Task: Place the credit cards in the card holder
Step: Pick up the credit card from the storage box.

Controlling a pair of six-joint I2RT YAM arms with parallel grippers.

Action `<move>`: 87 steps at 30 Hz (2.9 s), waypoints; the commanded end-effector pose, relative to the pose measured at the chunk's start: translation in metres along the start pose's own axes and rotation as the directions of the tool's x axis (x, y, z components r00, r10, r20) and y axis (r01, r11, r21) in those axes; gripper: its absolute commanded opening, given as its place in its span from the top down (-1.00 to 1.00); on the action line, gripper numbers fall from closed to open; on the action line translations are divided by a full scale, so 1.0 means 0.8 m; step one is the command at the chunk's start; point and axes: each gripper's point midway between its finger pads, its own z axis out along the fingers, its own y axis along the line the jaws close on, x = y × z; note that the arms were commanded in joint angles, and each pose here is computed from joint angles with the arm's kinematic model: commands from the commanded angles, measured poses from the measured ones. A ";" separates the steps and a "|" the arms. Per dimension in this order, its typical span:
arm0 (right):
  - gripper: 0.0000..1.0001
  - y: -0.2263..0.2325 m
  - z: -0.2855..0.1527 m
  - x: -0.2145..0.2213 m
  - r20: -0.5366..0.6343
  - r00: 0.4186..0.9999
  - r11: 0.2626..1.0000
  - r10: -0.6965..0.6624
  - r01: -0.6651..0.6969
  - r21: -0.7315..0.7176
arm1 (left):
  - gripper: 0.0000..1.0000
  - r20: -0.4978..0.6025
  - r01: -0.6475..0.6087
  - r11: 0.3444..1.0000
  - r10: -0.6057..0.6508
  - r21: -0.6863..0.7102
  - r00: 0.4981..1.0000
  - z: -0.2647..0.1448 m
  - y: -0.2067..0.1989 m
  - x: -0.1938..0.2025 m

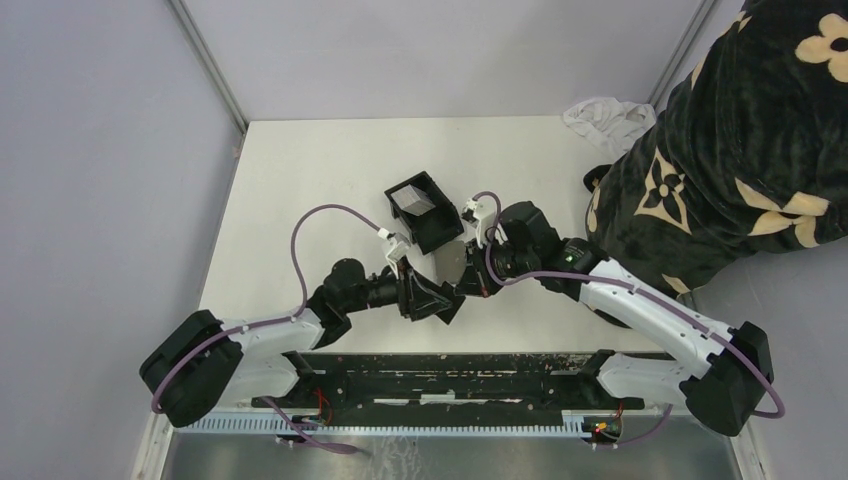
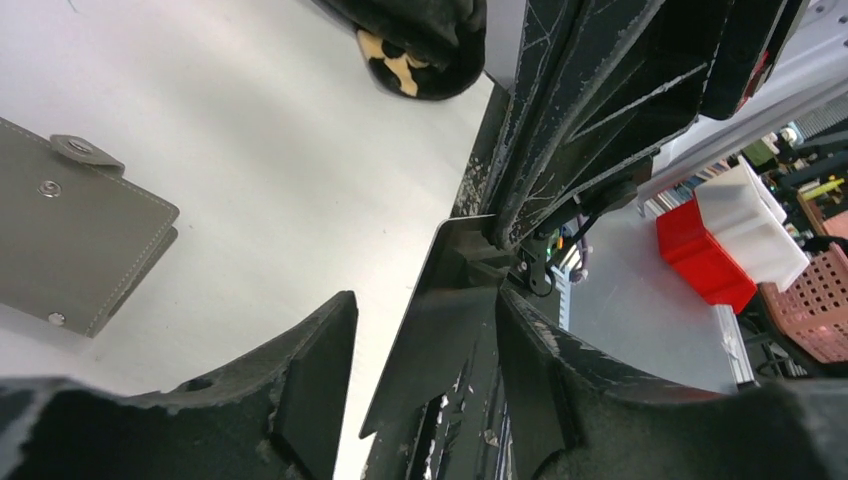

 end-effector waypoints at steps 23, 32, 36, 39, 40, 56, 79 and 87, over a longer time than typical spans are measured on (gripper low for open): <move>-0.14 -0.066 -0.027 -0.048 0.162 0.987 0.979 -0.017 -0.017 0.204 | 0.94 0.082 0.013 0.989 0.000 -0.150 0.997 0.028 0.038 -0.037; -0.15 -0.081 0.007 -0.036 0.215 0.975 0.984 0.048 -0.083 0.156 | 0.94 0.262 0.231 0.953 -0.177 -0.194 0.949 0.041 0.067 -0.055; -0.13 -0.085 0.018 -0.032 0.227 0.972 0.985 0.066 -0.100 0.139 | 0.94 0.301 0.276 0.947 -0.218 -0.163 0.928 0.045 0.065 -0.063; -0.13 -0.088 0.024 -0.030 0.237 0.969 0.986 0.075 -0.108 0.130 | 0.94 0.306 0.297 0.946 -0.245 -0.133 0.920 0.050 0.061 -0.066; -0.12 -0.090 0.026 -0.029 0.236 0.969 0.985 0.079 -0.112 0.128 | 0.94 0.309 0.303 0.945 -0.253 -0.125 0.917 0.050 0.061 -0.066; 0.04 -0.086 0.050 -0.024 0.281 0.945 0.986 0.166 -0.164 -0.031 | 0.94 0.312 0.353 0.936 -0.333 -0.007 0.890 0.057 0.046 -0.068; 0.98 -0.107 0.053 -0.039 0.321 0.915 0.967 0.246 -0.252 -0.023 | 0.16 0.393 0.558 0.821 -0.478 -0.118 0.786 0.026 0.144 -0.028; 0.98 -0.145 0.064 -0.038 0.240 0.939 0.944 0.248 -0.290 0.158 | 0.13 0.398 0.535 0.782 -0.402 -0.320 0.825 0.016 0.186 -0.010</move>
